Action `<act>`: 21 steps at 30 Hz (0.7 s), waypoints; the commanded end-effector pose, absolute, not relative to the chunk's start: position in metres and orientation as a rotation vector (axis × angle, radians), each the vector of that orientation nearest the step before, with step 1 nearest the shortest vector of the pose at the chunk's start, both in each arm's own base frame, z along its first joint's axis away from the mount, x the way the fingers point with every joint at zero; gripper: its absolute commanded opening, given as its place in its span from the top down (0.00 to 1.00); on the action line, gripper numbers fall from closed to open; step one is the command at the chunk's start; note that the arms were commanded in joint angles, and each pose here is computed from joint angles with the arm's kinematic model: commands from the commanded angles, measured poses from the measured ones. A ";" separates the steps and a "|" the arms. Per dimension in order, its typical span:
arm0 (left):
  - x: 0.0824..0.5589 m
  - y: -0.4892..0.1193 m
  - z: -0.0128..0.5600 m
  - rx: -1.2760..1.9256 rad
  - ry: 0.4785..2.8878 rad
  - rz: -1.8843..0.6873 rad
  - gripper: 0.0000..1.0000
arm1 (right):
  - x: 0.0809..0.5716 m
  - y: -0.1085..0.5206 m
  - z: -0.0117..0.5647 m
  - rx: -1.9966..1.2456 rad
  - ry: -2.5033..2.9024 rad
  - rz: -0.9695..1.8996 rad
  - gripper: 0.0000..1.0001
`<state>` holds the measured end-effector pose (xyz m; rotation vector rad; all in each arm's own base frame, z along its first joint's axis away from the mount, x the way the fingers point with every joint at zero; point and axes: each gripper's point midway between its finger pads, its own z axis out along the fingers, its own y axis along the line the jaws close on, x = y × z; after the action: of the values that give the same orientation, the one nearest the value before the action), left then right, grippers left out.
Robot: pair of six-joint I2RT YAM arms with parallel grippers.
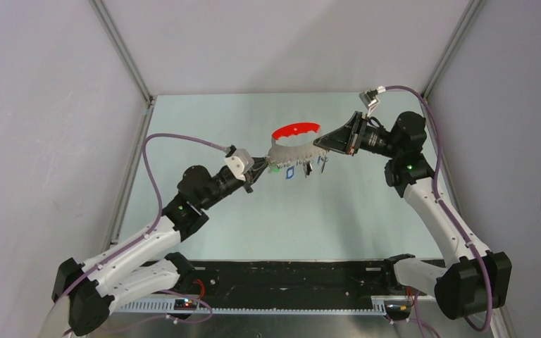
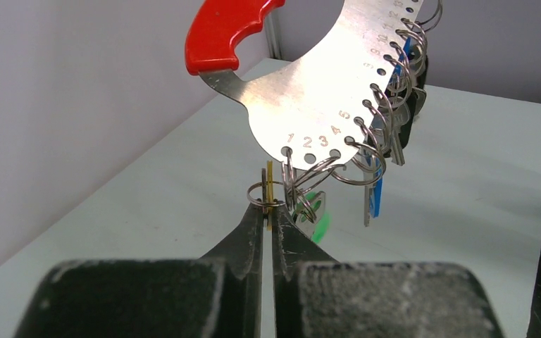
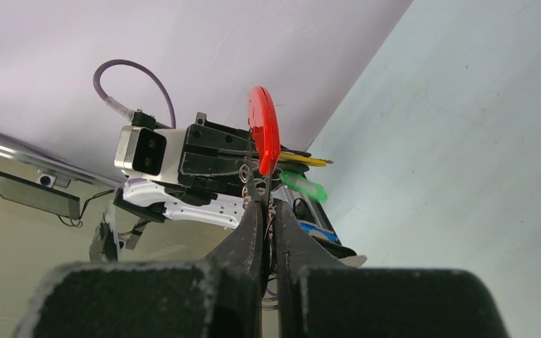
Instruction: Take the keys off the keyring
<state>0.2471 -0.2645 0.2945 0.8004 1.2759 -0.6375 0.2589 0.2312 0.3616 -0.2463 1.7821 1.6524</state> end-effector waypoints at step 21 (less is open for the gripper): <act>0.246 -0.268 0.310 0.814 1.209 -0.634 0.79 | 0.249 0.229 0.384 -0.310 1.700 1.661 1.00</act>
<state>0.2490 -0.2612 0.2924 0.8016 1.2737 -0.6064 0.2591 0.2300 0.3630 -0.2389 1.7810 1.6597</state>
